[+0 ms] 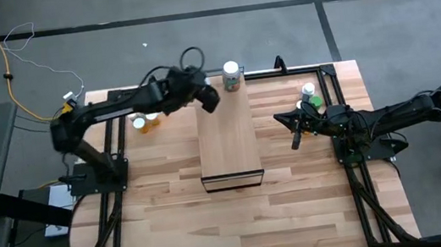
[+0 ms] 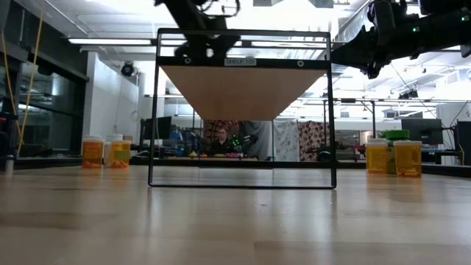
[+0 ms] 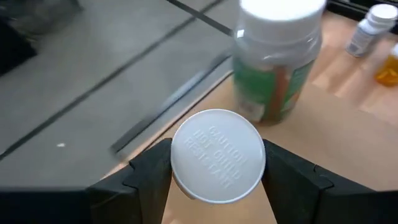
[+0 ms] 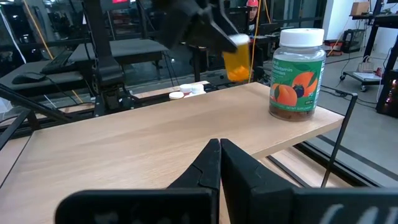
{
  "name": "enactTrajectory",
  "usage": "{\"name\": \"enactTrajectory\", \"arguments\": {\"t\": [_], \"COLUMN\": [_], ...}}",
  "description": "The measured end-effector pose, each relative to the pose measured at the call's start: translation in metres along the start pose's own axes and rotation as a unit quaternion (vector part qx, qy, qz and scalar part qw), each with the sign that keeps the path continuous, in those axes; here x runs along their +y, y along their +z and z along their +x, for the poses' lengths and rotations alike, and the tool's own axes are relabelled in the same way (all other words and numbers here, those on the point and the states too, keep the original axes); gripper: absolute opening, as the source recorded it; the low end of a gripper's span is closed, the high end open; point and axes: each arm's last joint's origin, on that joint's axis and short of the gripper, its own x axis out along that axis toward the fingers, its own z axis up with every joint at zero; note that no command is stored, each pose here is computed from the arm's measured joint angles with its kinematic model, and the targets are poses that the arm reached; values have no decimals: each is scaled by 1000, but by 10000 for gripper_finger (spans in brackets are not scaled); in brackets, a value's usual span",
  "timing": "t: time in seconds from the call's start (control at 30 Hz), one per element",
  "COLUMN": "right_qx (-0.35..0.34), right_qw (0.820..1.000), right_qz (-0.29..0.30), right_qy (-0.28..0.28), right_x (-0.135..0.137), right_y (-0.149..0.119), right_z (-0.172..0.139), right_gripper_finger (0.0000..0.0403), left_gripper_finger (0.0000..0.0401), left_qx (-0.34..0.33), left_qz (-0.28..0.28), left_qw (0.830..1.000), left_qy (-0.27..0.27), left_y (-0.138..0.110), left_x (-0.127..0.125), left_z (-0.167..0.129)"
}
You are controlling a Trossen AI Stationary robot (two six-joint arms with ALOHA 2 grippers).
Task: Pick and place medicine bottles onto shelf by color
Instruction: Put the bottom left yellow pill bottle on the shelf
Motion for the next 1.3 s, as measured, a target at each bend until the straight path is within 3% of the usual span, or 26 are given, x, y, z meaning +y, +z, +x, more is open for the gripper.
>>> {"name": "enactTrajectory", "arguments": {"t": [0.2,0.37,0.9,1.3], "right_qx": [0,0,0,0], "right_qw": [1000,1000,1000,1000], "right_qz": [0,-4,-3,3], "right_qy": [0,0,0,0], "right_x": [0,0,0,0], "right_y": [0,0,0,0], "right_z": [0,0,0,0], "right_gripper_finger": [0,0,0,0], "left_gripper_finger": [209,209,209,219], "left_qx": [20,36,37,39], "left_qz": [-13,-25,-25,-43], "left_qw": [999,998,999,998], "left_qy": [-46,-42,-5,-9], "left_y": [16,15,13,13], "left_x": [-4,1,6,5], "left_z": [31,46,48,48]}}
